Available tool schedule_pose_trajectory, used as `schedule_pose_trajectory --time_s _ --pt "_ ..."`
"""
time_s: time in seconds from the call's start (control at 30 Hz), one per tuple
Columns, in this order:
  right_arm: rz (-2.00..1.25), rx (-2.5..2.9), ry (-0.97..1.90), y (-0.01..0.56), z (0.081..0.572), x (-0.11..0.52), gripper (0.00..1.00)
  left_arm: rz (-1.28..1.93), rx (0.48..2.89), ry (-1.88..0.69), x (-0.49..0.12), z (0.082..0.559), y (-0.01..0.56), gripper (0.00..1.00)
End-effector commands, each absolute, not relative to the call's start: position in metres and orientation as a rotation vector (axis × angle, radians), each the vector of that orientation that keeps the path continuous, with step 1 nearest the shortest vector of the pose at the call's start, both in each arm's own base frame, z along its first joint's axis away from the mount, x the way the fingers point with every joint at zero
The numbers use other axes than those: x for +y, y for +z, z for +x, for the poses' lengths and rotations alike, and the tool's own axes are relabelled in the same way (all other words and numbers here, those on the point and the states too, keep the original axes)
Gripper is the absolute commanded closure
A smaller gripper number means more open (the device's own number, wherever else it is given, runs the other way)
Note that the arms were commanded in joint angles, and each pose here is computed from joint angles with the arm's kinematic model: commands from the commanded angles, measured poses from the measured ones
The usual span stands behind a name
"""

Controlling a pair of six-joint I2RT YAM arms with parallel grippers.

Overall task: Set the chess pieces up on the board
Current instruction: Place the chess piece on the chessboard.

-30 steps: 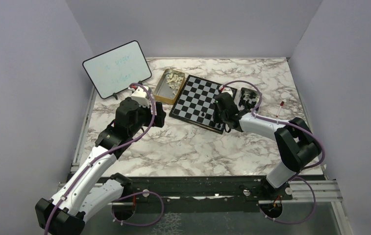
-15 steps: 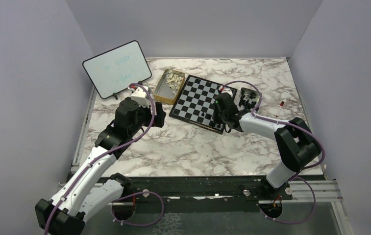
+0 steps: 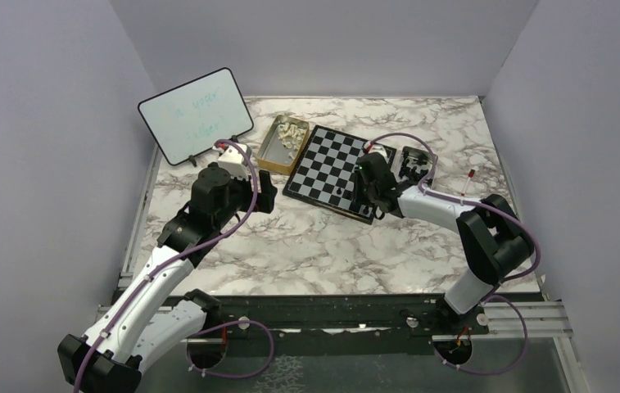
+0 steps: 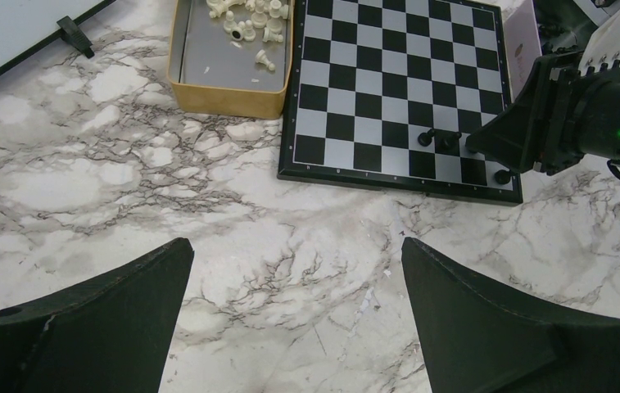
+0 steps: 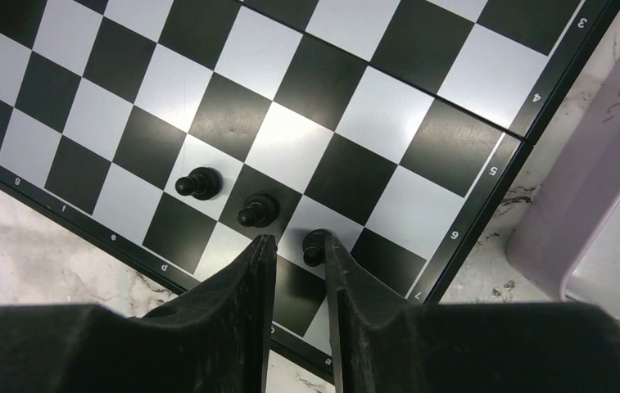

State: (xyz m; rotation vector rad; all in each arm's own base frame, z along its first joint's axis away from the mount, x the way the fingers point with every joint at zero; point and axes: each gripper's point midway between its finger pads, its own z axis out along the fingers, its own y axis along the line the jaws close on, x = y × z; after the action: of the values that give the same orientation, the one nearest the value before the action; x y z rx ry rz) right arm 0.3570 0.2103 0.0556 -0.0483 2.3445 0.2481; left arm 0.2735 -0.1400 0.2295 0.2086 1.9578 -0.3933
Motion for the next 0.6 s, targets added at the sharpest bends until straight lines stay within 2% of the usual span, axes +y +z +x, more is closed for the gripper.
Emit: schedule_pose_trajectory --time_s 0.0,0.57 --pt "-0.037 2.363 0.24 0.0538 0.3591 0.2147 0.66 0.206 1.931 -0.396 -0.1394 0.2728 0.2342 0.01" --pt "-0.037 2.377 0.21 0.0545 0.3595 0.2118 0.64 0.208 1.936 -0.396 -0.1397 0.2734 0.233 0.01"
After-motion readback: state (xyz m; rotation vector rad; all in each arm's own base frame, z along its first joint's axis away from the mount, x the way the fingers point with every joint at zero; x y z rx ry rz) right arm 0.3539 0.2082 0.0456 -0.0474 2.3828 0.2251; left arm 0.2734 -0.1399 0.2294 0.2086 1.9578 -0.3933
